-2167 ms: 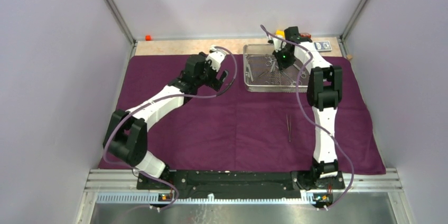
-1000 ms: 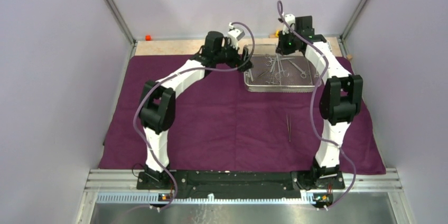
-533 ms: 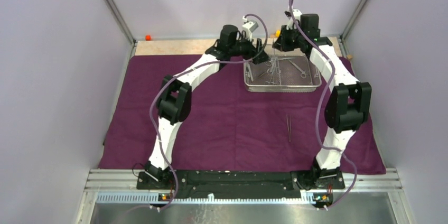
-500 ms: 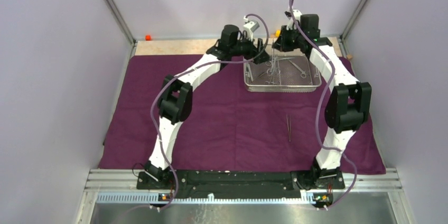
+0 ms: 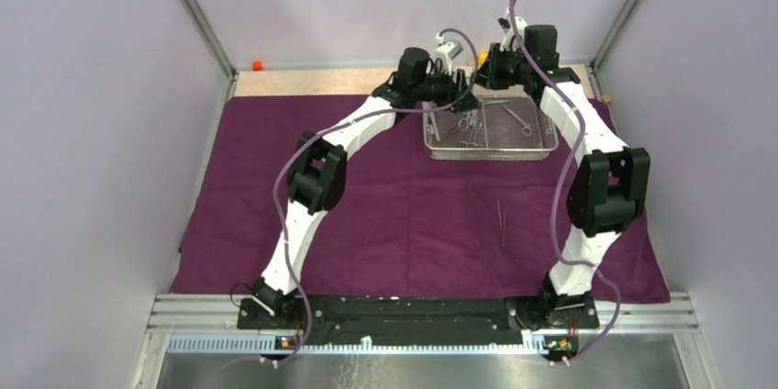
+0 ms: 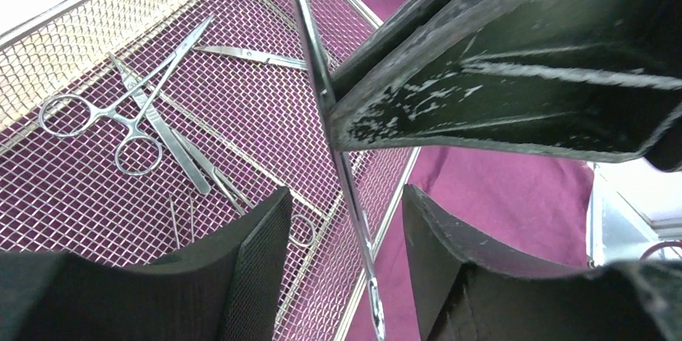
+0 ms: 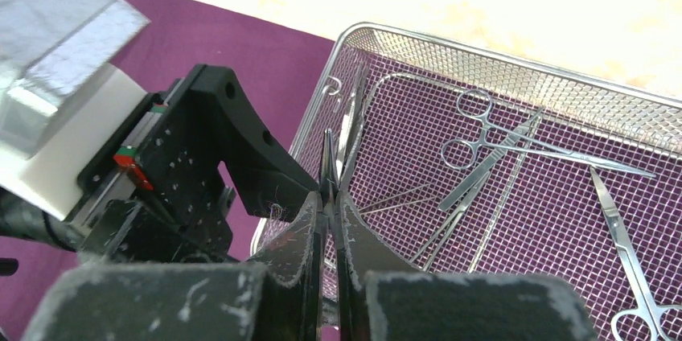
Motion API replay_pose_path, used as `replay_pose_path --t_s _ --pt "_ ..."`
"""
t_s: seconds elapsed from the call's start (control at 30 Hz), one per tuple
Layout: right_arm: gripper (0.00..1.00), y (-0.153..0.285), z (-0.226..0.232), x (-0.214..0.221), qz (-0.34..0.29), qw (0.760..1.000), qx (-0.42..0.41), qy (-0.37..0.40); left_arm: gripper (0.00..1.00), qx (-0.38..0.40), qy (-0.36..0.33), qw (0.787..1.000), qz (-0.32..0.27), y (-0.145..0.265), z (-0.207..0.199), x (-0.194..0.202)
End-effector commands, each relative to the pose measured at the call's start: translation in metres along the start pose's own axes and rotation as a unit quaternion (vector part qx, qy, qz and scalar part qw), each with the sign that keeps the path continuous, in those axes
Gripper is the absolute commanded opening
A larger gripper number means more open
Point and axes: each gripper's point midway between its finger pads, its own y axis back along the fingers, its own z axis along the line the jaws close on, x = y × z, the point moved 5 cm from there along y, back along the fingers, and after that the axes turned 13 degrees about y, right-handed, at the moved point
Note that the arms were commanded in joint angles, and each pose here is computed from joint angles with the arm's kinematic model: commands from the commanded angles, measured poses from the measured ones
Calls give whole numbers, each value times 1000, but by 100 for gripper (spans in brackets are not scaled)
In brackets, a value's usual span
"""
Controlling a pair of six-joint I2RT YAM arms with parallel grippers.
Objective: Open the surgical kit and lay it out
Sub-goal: Place the medical item in the surgical kit.
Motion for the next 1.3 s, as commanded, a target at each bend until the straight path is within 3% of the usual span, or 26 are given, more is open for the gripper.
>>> replay_pose_path --t_s 0.0,0.27,0.43,0.47,0.67,0.77,0.87,1.07,1.27 --pt "0 25 10 -31 -53 998 -2 19 53 29 -3 1000 -10 -2 -11 -9" --pt "0 26 10 -29 -54 998 0 18 24 45 17 999 4 -4 -15 -2" --pt "0 28 12 -23 -52 998 -5 20 0 54 34 998 14 -3 -20 2" --pt "0 29 13 -23 -56 998 -8 24 0 55 37 998 15 -1 -21 2" --pt "25 53 22 -27 -89 994 -3 67 0 91 17 995 24 21 -48 3" --pt "47 65 24 -27 -94 993 -16 71 0 113 1 993 28 37 -64 6" --pt "60 74 25 -22 -96 992 -39 67 0 127 -6 991 34 51 -74 16" --pt "65 81 44 1 -80 984 -141 71 0 156 -24 986 46 80 -89 41" --pt "65 90 73 22 -82 954 -276 82 2 179 -53 981 46 108 -102 61"
